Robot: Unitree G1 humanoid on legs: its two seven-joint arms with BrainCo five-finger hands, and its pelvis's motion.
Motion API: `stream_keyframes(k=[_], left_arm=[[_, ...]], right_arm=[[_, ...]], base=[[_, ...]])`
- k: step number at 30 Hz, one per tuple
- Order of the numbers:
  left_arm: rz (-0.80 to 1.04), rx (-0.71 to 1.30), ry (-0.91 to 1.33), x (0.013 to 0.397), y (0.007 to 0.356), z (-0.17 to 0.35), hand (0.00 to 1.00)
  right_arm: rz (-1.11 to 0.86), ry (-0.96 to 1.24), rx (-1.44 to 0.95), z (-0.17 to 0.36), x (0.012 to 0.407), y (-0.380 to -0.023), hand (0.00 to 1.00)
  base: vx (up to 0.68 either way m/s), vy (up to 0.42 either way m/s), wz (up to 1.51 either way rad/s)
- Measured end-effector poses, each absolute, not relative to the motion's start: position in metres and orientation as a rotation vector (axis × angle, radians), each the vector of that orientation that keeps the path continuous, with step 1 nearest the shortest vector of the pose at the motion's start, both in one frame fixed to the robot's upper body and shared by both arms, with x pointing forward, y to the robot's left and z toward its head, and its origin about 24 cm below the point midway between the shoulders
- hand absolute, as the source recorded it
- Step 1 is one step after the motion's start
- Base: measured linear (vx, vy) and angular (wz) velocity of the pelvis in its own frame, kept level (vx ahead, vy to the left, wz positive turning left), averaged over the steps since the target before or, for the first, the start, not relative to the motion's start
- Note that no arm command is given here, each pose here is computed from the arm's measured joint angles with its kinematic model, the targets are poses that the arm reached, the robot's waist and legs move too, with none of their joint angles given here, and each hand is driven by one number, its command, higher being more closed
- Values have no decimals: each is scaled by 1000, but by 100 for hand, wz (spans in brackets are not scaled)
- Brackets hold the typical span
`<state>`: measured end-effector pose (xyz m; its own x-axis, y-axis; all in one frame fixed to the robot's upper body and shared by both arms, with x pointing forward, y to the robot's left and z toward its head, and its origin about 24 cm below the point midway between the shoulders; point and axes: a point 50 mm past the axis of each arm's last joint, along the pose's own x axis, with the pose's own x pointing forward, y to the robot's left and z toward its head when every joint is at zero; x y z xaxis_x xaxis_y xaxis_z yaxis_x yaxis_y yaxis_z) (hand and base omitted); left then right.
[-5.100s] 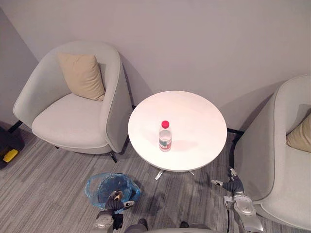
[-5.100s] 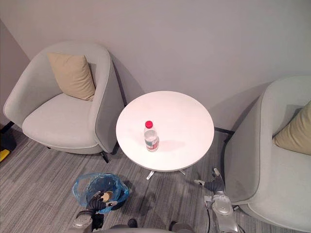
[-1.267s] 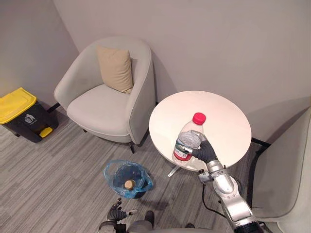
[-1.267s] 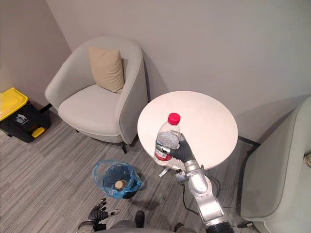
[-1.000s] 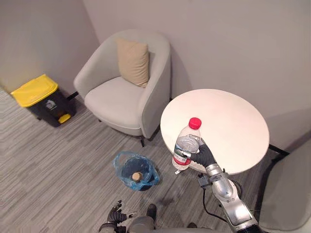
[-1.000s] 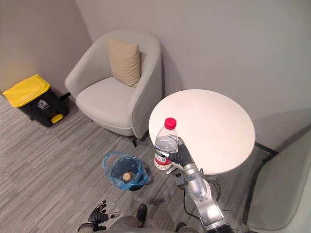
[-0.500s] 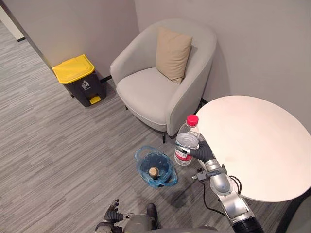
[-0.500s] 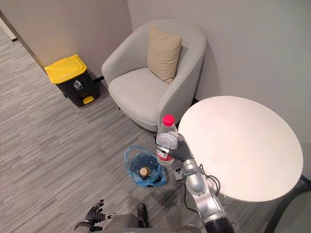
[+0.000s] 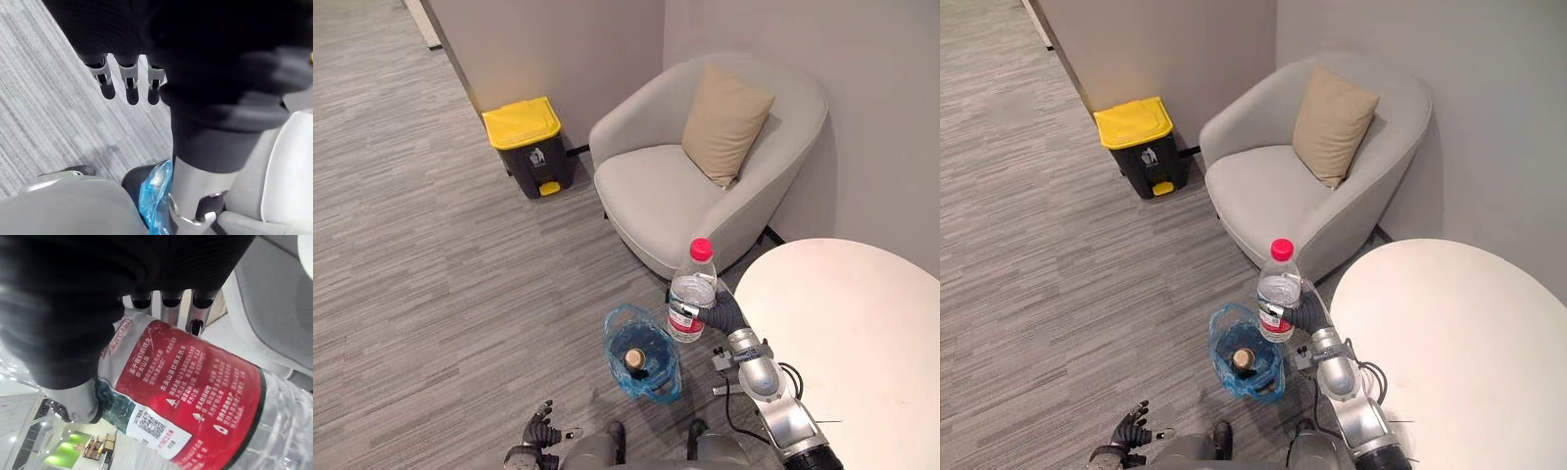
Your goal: Gather rubbish on tea table into small bin, then transfer packed bag to large trash can.
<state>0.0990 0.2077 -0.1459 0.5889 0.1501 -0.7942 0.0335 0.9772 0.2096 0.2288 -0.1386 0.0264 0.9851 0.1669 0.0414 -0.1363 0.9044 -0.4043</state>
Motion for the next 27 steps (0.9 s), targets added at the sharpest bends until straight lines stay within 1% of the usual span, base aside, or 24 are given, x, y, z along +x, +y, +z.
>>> stream_keyframes(k=[6,10,13,18,21,27], left_arm=[[67,214,943,98,208,-146,0],[58,231,942,99,209,-146,0],[57,233,928,103,209,-145,0],[45,230,816,146,201,-132,0],[67,217,768,161,200,-126,0],[80,169,612,203,188,-101,0]], right_arm=[[154,-50,-410,22,225,-143,100],[231,-16,-404,11,222,-128,100],[328,20,-420,0,224,-113,100],[426,-86,-515,21,256,-99,100],[450,-144,-547,34,268,-91,100],[399,-218,-577,55,285,-88,100]], base=[[17,-5,14],[-10,31,7],[-52,20,25],[-189,27,20],[-233,35,15],[-160,-13,13]])
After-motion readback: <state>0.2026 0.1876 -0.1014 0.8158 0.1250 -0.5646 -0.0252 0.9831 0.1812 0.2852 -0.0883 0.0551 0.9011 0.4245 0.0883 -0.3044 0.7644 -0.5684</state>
